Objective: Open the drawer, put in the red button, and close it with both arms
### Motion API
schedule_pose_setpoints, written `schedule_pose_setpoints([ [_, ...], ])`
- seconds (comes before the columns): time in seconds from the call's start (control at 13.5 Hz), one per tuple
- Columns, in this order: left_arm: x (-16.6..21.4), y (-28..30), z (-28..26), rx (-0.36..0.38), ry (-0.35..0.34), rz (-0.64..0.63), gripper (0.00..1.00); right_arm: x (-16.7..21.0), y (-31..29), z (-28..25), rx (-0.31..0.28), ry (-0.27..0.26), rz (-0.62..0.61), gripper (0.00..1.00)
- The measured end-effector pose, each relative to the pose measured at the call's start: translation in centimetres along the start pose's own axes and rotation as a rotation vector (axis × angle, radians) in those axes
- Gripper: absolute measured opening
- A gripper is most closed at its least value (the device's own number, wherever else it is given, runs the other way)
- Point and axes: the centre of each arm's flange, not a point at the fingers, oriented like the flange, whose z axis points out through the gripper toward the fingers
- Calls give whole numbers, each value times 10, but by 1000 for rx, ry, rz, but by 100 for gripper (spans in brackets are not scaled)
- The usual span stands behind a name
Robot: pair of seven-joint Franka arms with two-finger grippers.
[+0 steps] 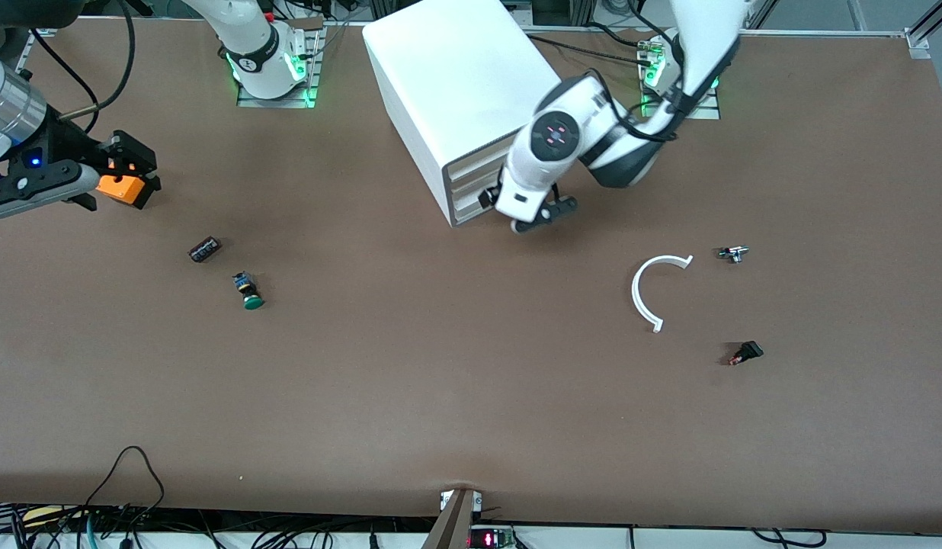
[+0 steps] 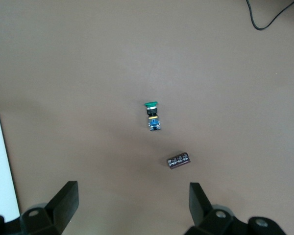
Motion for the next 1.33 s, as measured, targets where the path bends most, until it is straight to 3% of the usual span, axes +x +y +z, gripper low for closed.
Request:
schedule_pose_setpoints([
  [0.37,88,-36,-50,24,74,93,100,17,19,3,-3,-3,19,100],
  [0.81,170,-101,-100,60,41,165,100,15,17,0,3,-20,17,100],
  [0.96,191,-122,-133,68,32,170,100,11,13,4,18,-69,12,100],
  [1.33,221,-188,-209,103,78,227,100,8,11,5,26,-94,15,100],
])
